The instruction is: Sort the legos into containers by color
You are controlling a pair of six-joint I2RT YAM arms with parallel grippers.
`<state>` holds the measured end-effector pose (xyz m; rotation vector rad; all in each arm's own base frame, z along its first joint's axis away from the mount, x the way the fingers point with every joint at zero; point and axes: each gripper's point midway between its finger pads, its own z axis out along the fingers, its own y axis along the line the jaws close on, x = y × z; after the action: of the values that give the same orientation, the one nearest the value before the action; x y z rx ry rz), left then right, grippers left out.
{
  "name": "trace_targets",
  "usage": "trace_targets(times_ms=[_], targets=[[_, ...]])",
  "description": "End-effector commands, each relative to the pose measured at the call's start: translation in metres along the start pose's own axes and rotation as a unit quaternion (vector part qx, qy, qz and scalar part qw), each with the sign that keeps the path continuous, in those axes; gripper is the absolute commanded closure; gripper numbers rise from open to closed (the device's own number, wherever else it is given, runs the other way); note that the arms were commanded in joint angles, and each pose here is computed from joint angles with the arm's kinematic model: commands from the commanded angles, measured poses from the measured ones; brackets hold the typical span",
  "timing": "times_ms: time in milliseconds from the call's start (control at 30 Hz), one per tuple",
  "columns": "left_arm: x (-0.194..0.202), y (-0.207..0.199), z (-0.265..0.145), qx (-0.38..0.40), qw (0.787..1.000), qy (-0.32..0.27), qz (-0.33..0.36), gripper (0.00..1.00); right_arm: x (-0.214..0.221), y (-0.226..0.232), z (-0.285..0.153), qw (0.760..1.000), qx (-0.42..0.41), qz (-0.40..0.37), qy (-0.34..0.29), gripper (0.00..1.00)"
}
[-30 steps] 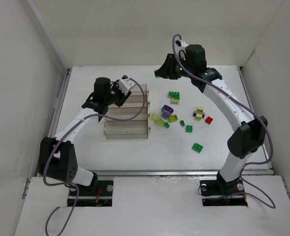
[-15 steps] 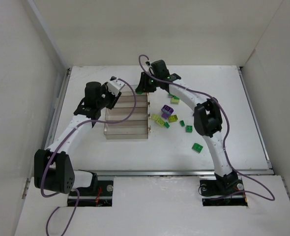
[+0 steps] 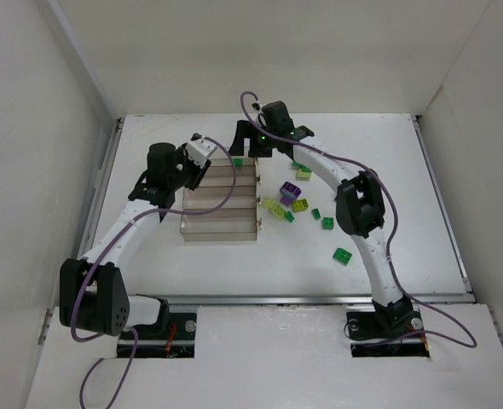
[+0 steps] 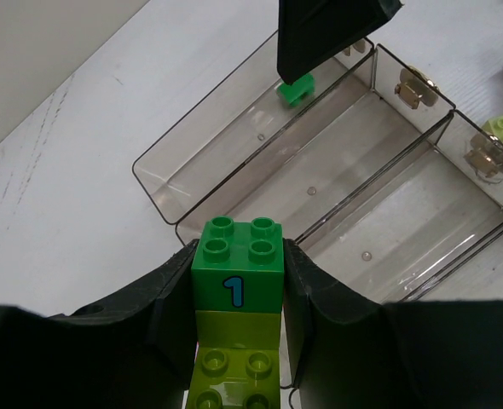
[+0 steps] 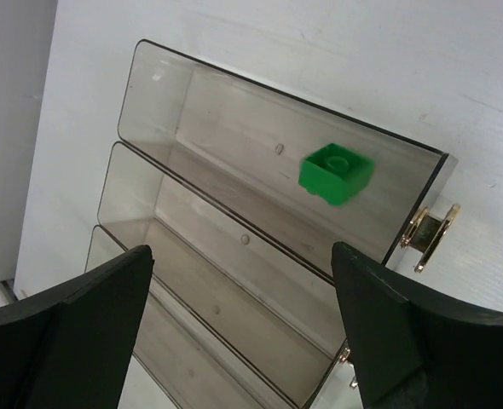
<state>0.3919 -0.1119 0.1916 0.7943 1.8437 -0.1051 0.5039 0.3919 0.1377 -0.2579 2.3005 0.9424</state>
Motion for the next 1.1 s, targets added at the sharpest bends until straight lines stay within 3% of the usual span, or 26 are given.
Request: trace_targets(times_ms=[0, 167, 300, 533, 767, 1067], targets=[[-0.022, 0.001, -0.004, 0.003, 0.999, -0.040, 0.003, 1.00, -0.051, 0.041, -0.035, 0.996, -0.035, -0.040, -0.072, 0.09], [-0.028, -0.006, -0.004, 0.029, 0.998, -0.051, 0.021, 1.00, -0.043, 0.079, -0.063, 0.987, -0.123, -0.093, -0.052, 0.09], [-0.040, -0.022, -0.009, 0.082, 0.992, -0.077, 0.059, 1.00, -0.030, 0.106, -0.113, 0.971, -0.172, -0.160, -0.046, 0.09], [-0.075, -0.059, -0.023, 0.191, 0.955, -0.181, 0.135, 1.00, 0.001, 0.127, -0.164, 0.950, -0.239, -0.199, -0.022, 0.08], [-0.109, -0.072, -0.020, 0.213, 0.932, -0.231, 0.181, 1.00, 0.005, 0.129, -0.163, 0.960, -0.229, -0.163, -0.009, 0.09], [-0.119, -0.082, -0.017, 0.226, 0.928, -0.239, 0.173, 1.00, 0.012, 0.144, -0.157, 0.957, -0.244, -0.154, 0.001, 0.09]])
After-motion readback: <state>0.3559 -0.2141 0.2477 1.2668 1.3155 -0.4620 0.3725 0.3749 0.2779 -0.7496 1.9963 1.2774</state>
